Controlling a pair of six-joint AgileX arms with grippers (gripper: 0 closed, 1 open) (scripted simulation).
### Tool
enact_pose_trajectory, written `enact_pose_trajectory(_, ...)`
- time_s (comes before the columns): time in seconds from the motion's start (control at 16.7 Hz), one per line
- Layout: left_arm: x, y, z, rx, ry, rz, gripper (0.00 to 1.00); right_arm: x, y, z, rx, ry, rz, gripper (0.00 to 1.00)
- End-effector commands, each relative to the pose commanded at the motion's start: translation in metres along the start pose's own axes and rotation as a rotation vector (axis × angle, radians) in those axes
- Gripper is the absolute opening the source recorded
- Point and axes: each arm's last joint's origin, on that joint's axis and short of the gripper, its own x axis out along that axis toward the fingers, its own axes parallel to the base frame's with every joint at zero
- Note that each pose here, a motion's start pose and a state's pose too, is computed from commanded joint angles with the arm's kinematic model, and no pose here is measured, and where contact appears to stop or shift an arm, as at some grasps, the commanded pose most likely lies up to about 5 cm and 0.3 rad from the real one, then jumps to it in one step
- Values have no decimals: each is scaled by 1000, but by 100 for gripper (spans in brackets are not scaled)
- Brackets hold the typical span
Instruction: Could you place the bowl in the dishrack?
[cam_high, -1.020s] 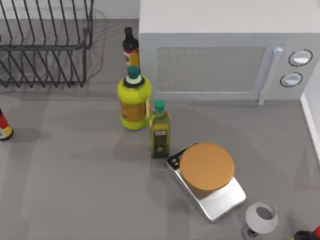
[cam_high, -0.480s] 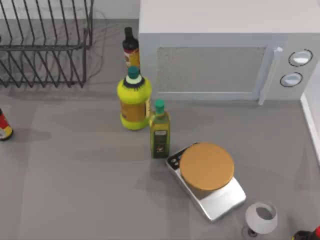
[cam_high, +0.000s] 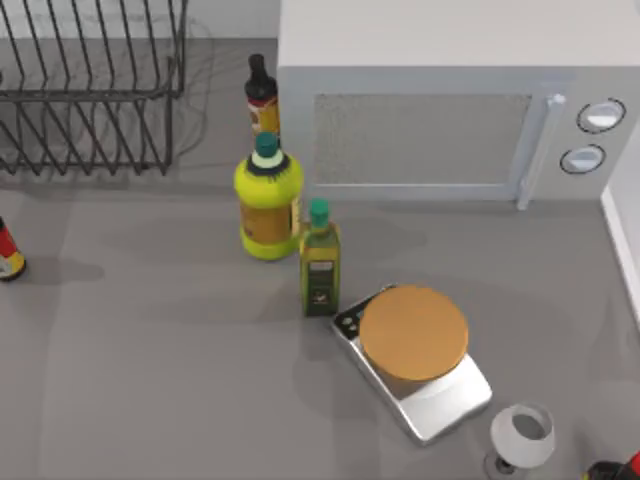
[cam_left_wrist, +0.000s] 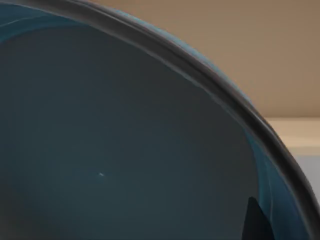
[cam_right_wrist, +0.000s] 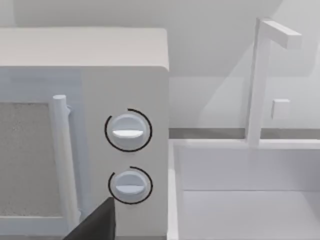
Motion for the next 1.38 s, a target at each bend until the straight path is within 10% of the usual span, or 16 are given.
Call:
enact_pose_trajectory(0.6, 148, 6, -134, 8, -16, 5, 0, 0, 0, 0, 0, 0, 0, 100)
enact_pose_trajectory(1.2, 166, -2, -191, 2, -2, 8, 0, 0, 0, 0, 0, 0, 0, 100)
enact_pose_trajectory(1.38, 166, -2, -191, 2, -2, 8, 23, 0, 0, 0, 0, 0, 0, 100)
